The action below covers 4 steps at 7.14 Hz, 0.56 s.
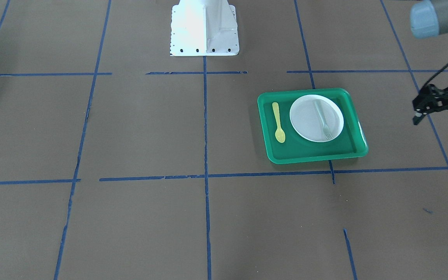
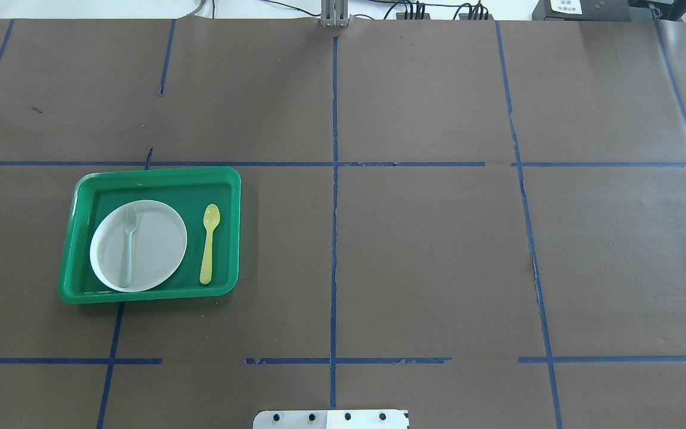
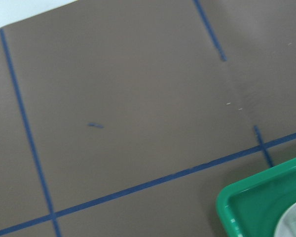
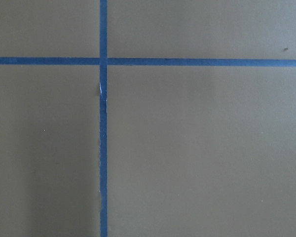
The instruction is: Place spoon
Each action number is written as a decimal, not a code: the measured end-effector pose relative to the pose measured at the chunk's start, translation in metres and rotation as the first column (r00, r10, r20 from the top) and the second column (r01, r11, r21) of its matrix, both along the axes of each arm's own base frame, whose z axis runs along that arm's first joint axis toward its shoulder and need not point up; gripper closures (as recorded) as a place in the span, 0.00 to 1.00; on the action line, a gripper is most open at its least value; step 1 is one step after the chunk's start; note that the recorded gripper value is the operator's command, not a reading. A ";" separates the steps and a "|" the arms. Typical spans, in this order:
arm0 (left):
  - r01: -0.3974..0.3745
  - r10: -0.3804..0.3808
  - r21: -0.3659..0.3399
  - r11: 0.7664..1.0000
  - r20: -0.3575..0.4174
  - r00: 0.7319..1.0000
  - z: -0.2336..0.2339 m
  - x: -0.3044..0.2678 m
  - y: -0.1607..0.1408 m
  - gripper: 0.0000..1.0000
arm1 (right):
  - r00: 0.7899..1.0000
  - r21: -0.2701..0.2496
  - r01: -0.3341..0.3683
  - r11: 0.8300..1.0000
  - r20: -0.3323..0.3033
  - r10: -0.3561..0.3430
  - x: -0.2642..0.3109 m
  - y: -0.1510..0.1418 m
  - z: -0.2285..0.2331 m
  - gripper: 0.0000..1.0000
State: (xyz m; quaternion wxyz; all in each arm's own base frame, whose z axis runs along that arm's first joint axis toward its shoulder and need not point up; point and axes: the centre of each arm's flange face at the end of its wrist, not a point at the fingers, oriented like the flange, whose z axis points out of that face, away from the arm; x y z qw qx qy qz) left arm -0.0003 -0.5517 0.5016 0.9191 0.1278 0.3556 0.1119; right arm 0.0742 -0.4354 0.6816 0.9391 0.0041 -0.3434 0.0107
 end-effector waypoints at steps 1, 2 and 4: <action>0.006 -0.006 -0.030 1.000 0.012 1.000 0.049 -0.045 0.018 0.00 | 1.000 0.000 0.000 1.000 0.000 0.000 0.000 0.000 0.000 0.00; 0.018 -0.017 -0.069 0.997 0.017 1.000 0.087 -0.072 0.037 0.00 | 1.000 0.000 0.000 1.000 0.000 0.000 0.000 0.000 0.000 0.00; 0.019 -0.021 -0.149 0.989 -0.011 1.000 0.134 -0.082 0.077 0.00 | 1.000 0.000 -0.001 1.000 0.000 0.001 0.000 0.000 0.000 0.00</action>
